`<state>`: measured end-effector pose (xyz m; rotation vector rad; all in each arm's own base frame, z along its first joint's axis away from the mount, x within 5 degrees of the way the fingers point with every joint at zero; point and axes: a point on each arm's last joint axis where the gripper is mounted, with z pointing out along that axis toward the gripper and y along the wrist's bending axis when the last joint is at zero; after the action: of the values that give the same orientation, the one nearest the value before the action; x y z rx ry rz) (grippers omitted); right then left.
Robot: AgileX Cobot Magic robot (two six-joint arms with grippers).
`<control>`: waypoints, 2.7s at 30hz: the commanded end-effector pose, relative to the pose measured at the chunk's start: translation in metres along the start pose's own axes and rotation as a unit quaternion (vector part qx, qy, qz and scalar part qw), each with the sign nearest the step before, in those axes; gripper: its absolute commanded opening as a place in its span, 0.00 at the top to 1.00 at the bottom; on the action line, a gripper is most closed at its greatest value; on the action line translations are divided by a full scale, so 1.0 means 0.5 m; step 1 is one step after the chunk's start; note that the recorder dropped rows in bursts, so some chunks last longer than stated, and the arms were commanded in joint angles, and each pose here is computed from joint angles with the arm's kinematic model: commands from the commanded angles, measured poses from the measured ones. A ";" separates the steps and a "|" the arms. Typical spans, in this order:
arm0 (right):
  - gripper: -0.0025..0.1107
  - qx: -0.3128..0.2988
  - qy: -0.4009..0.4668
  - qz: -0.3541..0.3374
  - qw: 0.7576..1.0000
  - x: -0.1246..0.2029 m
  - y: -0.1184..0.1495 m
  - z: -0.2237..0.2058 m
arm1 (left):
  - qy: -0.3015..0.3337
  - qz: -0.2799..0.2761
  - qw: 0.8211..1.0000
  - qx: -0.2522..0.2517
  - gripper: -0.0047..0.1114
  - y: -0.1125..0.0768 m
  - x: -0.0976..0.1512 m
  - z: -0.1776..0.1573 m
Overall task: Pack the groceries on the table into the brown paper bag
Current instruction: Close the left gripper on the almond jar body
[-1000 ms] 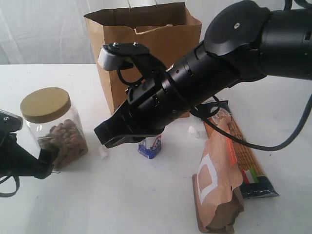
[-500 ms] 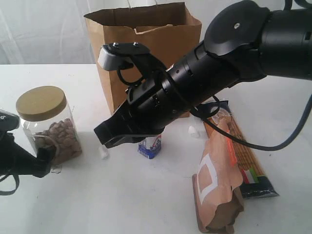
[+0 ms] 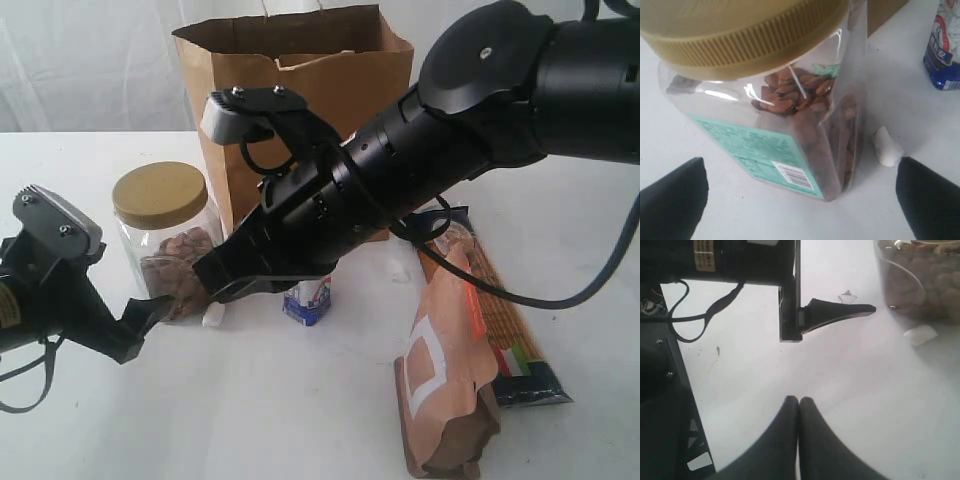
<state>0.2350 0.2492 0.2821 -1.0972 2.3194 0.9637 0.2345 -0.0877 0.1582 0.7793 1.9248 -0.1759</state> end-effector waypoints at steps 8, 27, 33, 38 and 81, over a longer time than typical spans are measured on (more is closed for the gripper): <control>0.98 -0.018 0.016 0.001 1.000 0.005 0.008 -0.008 | -0.065 -0.014 0.998 -0.013 0.05 0.108 0.009 -0.033; 0.98 -0.018 0.016 0.001 1.000 0.005 0.008 -0.008 | -0.088 -0.050 0.991 0.084 0.05 0.171 0.012 0.017; 0.98 -0.011 0.008 0.001 1.000 0.002 0.005 -0.008 | -0.062 -0.006 0.994 0.091 0.05 0.158 0.027 0.035; 0.98 0.002 -0.008 0.000 1.000 -0.004 0.000 -0.008 | -0.069 0.014 0.991 0.115 0.05 0.140 0.036 0.053; 0.98 0.033 -0.005 -0.028 0.999 -0.003 -0.011 -0.009 | -0.028 -0.036 0.998 0.045 0.05 0.059 -0.005 0.146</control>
<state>0.2399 0.2467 0.2801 -1.1189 2.2935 0.8666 0.3046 -0.0985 0.1286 0.8451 1.8964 -0.3314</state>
